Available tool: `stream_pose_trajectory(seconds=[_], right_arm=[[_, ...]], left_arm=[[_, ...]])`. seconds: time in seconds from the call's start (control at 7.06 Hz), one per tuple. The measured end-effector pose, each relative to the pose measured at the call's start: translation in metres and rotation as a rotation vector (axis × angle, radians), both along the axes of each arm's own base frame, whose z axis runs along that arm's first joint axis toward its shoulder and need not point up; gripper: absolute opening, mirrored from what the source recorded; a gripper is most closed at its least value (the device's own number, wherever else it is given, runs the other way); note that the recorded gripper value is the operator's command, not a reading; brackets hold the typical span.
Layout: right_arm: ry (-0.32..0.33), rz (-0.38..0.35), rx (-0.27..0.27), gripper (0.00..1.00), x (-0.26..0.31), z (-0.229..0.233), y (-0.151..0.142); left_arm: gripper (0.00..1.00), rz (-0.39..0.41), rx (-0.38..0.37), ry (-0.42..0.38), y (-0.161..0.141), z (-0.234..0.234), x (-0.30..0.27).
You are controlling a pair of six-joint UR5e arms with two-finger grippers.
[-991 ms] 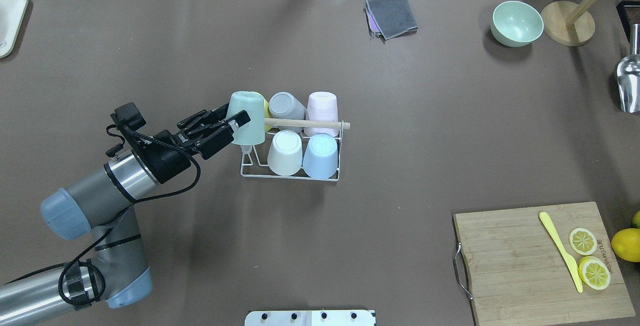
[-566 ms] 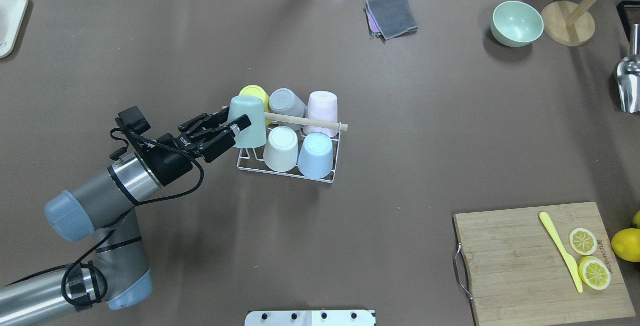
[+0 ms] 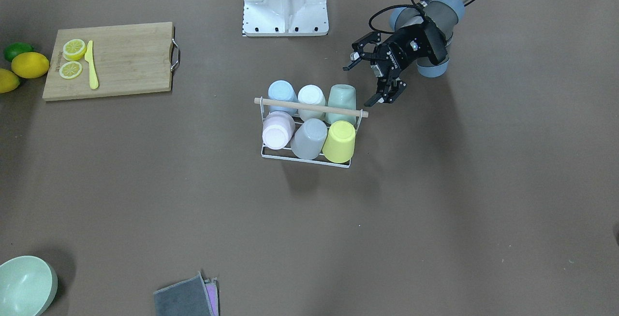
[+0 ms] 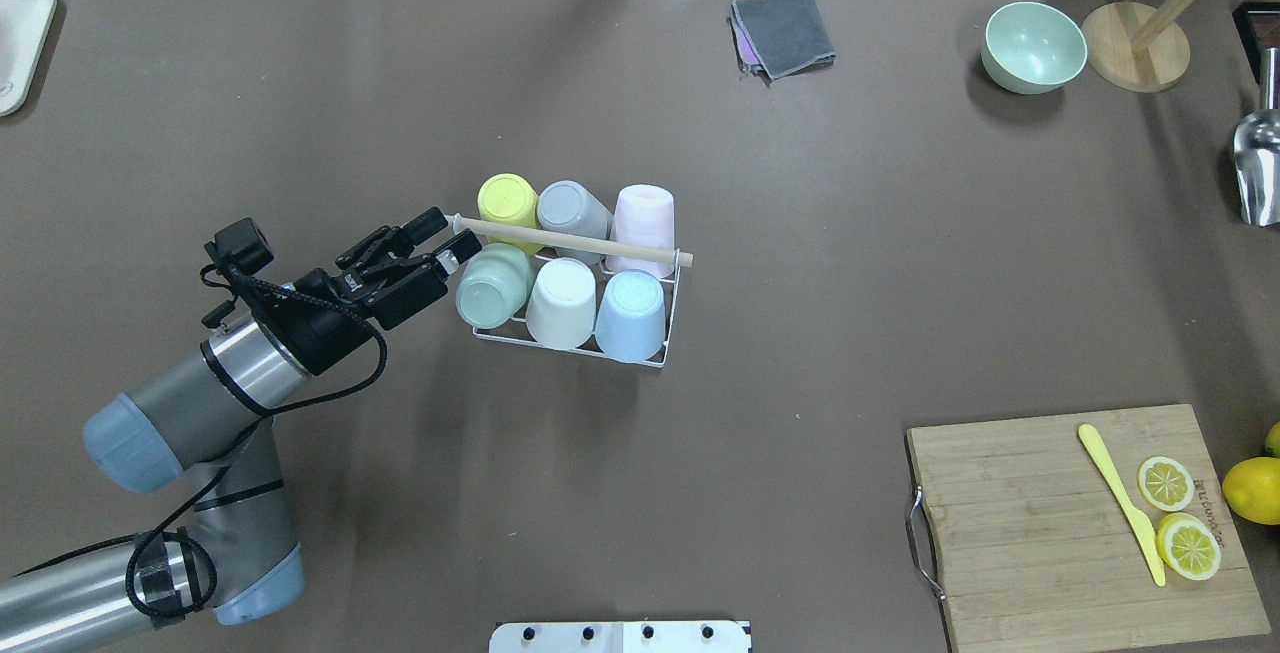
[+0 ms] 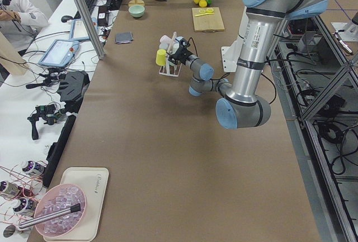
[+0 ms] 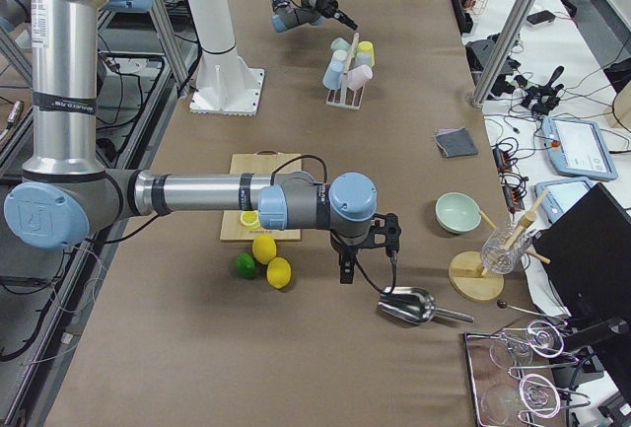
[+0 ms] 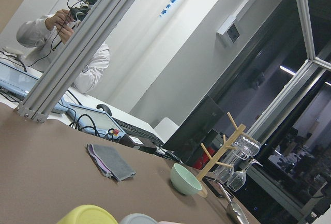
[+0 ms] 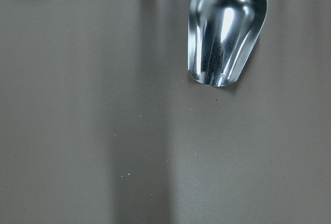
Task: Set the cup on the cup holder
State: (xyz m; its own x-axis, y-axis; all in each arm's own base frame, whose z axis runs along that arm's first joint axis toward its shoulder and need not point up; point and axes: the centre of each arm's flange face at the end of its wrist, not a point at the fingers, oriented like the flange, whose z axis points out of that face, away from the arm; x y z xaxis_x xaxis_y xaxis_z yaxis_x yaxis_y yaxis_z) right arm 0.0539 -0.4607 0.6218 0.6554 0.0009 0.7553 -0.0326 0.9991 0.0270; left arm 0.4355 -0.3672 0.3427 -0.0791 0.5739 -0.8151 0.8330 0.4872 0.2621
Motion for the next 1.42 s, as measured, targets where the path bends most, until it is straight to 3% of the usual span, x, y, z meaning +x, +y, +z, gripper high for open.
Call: stream_pose_trajectory(seconds=[0.28, 0.57, 0.99, 1.42], right_arm=[[0.0, 0.002, 0.0, 1.0, 0.001, 0.0, 0.0], [0.002, 0.001, 0.004, 1.0, 0.002, -0.001, 0.001], [0.009, 0.005, 0.009, 1.0, 0.004, -0.006, 0.002], [0.005, 0.014, 0.0, 1.0, 0.007, -0.005, 0.005]], left_arm=[[0.98, -0.003, 0.007, 0.009, 0.0, -0.002, -0.002], [0.98, -0.055, 0.005, -0.038, -0.028, 0.0, -0.023], [0.98, -0.118, -0.05, -0.251, -0.118, 0.043, -0.075], [0.98, -0.135, -0.244, -0.524, -0.198, 0.083, -0.118]])
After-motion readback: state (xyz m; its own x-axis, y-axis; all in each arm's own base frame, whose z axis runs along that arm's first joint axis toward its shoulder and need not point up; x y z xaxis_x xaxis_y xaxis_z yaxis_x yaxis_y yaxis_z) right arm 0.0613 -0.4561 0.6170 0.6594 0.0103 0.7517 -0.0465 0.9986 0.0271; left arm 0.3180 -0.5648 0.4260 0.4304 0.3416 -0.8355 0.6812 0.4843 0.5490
